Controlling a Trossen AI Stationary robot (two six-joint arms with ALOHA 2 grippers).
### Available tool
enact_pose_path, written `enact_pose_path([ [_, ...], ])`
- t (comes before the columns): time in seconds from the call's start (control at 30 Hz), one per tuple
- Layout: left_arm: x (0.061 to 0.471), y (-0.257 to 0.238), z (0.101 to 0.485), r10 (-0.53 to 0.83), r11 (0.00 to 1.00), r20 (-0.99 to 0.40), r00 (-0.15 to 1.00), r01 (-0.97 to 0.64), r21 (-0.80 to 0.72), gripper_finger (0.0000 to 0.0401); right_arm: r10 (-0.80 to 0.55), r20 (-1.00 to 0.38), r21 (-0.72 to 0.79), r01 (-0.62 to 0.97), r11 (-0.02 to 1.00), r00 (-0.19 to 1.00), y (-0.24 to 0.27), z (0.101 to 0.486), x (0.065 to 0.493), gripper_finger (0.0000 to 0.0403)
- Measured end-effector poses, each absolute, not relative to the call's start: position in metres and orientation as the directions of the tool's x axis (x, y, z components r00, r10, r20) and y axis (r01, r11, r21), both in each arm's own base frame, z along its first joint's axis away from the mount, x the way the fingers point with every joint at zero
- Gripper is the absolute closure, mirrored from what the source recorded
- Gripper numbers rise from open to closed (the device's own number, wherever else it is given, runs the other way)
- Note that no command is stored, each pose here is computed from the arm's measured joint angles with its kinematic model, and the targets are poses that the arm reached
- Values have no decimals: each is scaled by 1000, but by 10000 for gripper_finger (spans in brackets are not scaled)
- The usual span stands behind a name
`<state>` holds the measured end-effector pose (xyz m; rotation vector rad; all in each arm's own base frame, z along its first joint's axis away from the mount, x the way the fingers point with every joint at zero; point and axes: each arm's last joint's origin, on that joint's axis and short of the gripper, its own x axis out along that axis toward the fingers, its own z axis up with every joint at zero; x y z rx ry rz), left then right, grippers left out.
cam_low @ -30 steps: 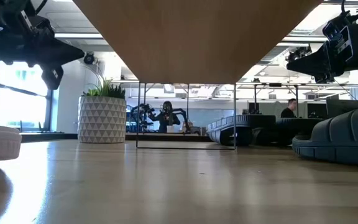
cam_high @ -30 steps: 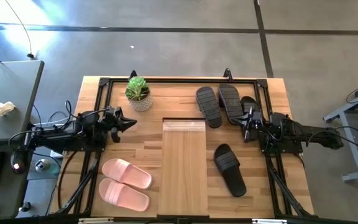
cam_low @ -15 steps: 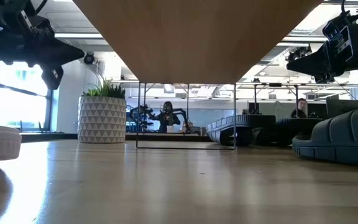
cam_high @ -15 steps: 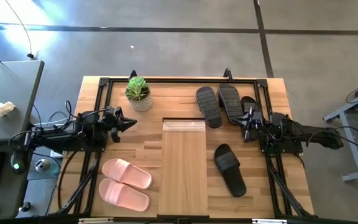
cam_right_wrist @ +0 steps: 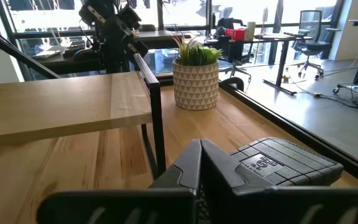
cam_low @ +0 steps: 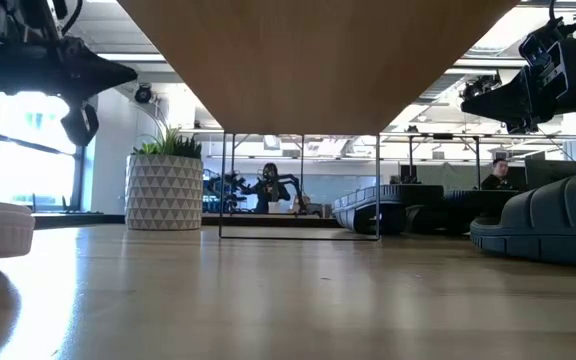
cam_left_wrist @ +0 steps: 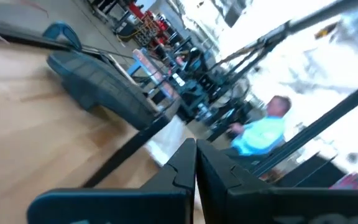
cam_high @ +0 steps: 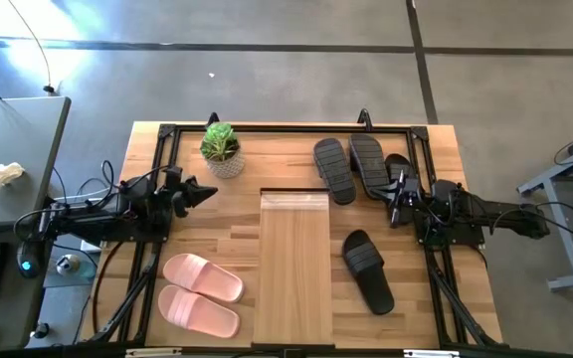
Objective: Pick and place slides into the shelf
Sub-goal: Put the top pink slipper on the shelf
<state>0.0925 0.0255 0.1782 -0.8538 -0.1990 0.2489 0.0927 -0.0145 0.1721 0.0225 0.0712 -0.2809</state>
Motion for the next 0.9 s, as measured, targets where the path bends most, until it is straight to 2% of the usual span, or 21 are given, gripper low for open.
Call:
enact_pose_path([
  [0.27, 92, 26, 185, 301, 451, 140, 943, -11, -893, 400, -276, -73, 12, 278, 961, 958, -14, 172, 93, 402],
  [0.4, 92, 25, 184, 287, 394, 137, 948, 14, -919, 400, -276, -73, 12, 278, 960, 958, -14, 172, 93, 402],
  [0.73, 92, 25, 183, 281, 388, 118, 952, 0, -922, 400, -277, -73, 6, 278, 961, 958, -14, 172, 93, 402],
  [0.9, 92, 24, 183, 247, 392, 119, 962, 13, -920, 400, -280, -73, -122, 270, 955, 957, -15, 172, 93, 402],
])
